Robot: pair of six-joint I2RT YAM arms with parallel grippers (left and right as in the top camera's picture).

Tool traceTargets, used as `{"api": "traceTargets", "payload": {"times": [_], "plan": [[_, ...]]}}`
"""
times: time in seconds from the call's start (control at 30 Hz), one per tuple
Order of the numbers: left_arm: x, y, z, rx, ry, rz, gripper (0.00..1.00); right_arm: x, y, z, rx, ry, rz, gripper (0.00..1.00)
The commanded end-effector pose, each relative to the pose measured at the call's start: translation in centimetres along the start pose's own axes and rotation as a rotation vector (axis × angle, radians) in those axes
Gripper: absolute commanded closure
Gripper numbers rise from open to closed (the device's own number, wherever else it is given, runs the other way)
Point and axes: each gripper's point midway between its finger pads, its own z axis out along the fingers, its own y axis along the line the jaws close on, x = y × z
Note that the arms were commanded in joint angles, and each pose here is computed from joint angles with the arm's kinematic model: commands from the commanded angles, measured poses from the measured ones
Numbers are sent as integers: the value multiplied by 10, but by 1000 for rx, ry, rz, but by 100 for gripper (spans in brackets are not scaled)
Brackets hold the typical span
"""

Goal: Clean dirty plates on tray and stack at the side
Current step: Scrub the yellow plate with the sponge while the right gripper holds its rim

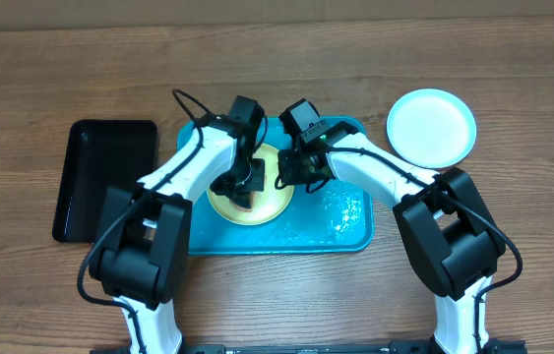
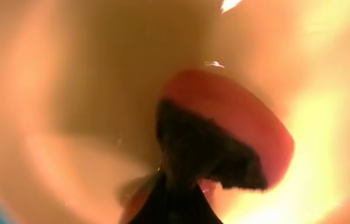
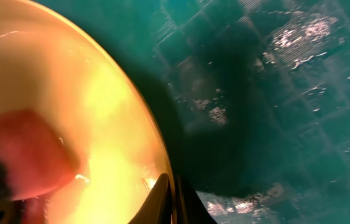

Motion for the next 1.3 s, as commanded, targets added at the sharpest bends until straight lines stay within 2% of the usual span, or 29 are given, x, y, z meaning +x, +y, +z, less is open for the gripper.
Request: {"api": "traceTargets", "payload": {"times": [0.0,0.2,0.47,0.6,0.67,0.87,1.03,1.13,1.27], "plan": [[-6,54,0,-265,-51,-100,96,5,-17,5,58,6,16,96],[-30,46,-11,-208,-127,-176,95,5,-17,5,58,7,17,96],[-51,-14,-12,125,-153,-168,96,4,-17,5,56,3,16,96],[-49,-43,-18,286,-121,-142,96,4,-17,5,56,3,16,96],[-44,-50,-19,318,-101,-124,96,3,-17,5,55,1,16,96],[-20,-51,-8,287,-34,-52,96,2,-16,5,52,-6,15,96],[2,-32,8,163,17,-49,96,2,-16,5,52,-6,15,96],[10,-5,17,22,19,-52,96,2,-16,5,53,-3,15,96],[5,44,11,-250,-33,-55,96,3,-17,5,55,1,16,96]]}}
